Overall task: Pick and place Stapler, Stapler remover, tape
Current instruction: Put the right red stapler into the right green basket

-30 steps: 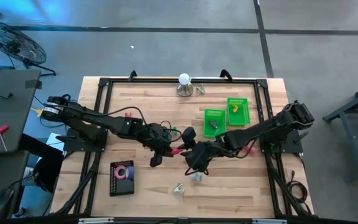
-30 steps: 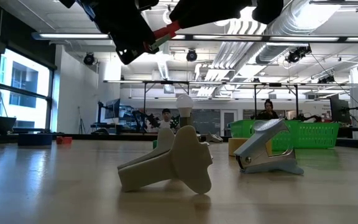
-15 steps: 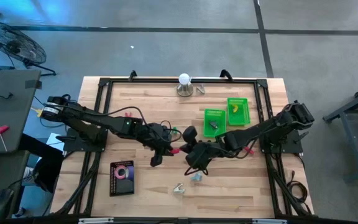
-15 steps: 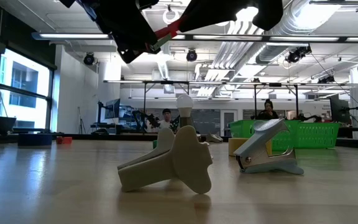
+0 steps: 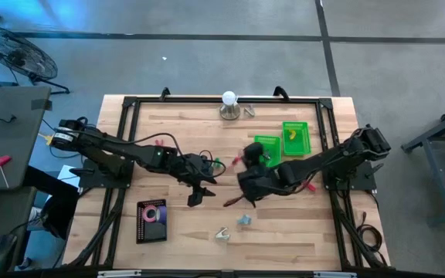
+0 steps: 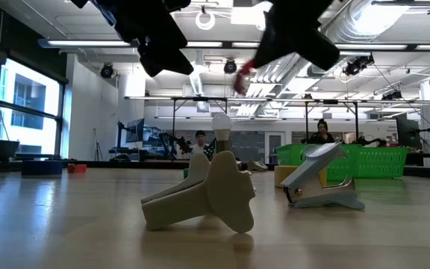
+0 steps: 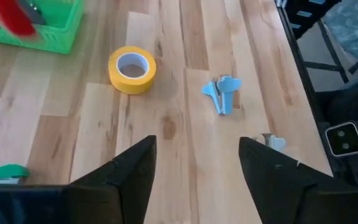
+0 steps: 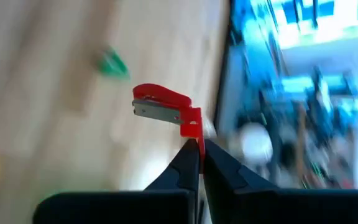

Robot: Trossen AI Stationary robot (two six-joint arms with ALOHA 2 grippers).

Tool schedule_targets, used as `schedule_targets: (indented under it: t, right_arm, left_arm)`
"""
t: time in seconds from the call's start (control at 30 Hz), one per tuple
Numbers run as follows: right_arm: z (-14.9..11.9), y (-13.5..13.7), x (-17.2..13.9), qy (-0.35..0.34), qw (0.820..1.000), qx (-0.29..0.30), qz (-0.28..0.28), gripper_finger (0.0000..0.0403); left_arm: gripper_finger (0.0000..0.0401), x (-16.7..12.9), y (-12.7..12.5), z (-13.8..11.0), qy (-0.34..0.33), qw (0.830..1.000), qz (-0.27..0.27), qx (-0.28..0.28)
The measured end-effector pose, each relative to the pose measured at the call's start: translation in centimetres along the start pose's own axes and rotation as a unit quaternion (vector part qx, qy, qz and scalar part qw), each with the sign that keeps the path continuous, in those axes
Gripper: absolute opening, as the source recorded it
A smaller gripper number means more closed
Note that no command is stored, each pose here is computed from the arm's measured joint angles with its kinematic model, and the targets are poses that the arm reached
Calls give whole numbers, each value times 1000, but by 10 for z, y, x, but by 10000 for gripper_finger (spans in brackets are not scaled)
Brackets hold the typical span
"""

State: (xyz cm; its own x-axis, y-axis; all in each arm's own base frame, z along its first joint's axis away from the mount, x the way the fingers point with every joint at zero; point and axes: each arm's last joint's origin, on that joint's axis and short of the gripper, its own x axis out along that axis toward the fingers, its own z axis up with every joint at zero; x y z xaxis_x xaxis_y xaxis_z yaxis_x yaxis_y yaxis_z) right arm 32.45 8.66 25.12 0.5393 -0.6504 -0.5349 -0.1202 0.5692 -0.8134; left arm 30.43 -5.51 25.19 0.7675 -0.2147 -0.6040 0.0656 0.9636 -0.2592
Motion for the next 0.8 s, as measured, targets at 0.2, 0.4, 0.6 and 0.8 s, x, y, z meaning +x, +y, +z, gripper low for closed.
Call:
schedule_targets:
  t: [0.2, 0.4, 0.6, 0.8]
  right_arm:
    - [-34, -2, 1, 121, 991, 43, -41, 1]
    - [-72, -15, -3, 240, 958, 120, -99, 1]
    - [-84, -27, -1, 280, 935, 199, -92, 1]
    - [-105, -55, -4, 324, 891, 313, -57, 0]
  left_arm:
    - [224, 0, 0, 0, 1, 1000, 1, -12]
    - [225, 0, 1, -1, 7, 999, 5, -43]
    - [225, 0, 2, -1, -3, 998, 32, -46]
    - [225, 7, 4, -5, 10, 997, 37, -63]
